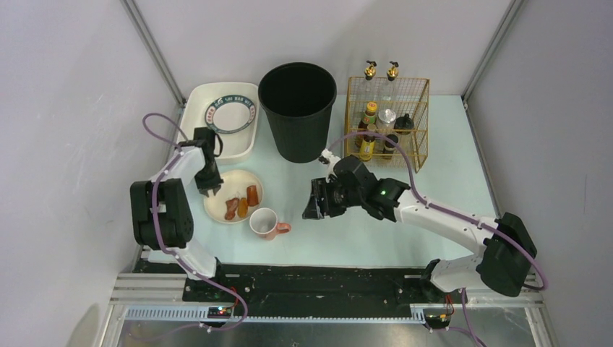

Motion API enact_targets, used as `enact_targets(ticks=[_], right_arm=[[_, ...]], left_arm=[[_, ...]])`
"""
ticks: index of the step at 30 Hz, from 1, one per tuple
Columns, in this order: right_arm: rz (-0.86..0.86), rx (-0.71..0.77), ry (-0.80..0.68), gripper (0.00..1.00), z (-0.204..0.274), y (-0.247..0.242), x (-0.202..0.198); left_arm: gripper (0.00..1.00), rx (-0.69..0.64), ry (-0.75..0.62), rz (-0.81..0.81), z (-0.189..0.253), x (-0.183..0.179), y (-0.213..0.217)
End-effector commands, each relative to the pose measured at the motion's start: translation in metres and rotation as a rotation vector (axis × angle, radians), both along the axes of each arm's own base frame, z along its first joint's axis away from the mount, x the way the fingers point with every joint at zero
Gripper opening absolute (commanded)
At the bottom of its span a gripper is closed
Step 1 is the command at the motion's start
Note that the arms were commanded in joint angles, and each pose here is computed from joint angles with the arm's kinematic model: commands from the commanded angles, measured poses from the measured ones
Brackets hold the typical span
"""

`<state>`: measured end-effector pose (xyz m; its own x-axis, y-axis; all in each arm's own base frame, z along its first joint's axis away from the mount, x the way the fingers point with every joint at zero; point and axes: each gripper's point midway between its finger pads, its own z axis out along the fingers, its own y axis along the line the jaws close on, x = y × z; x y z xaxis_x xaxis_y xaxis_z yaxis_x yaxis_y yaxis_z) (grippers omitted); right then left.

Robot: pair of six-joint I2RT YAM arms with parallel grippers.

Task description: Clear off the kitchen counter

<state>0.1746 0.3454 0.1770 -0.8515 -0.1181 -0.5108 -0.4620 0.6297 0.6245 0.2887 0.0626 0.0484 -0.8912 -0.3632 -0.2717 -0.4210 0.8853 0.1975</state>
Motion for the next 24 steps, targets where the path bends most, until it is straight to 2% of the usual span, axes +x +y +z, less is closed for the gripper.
enact_targets(ticks=[1,9,13,20,24], right_arm=[[-0.059,0.013,-0.04,0.56,0.008,-0.015,0.009],[-0.173,0.007,-0.003,0.57,-0.009,-0.049,0.028],[-0.196,0.004,-0.014,0.57,-0.009,-0.058,0.029],[-0.196,0.004,-0.007,0.57,-0.013,-0.061,0.027],[-0.188,0.017,-0.001,0.57,-0.013,-0.058,0.025]], left_arm=[[0.28,-0.023,-0.095,-0.054,0.018,0.034,-0.024],[0.29,-0.024,-0.121,-0.219,0.022,0.064,-0.086],[0.29,-0.024,-0.139,-0.243,0.027,0.067,-0.098],[0.33,0.053,-0.251,-0.204,0.071,0.061,-0.07],[0.33,0.035,-0.239,-0.092,0.067,0.042,-0.031]])
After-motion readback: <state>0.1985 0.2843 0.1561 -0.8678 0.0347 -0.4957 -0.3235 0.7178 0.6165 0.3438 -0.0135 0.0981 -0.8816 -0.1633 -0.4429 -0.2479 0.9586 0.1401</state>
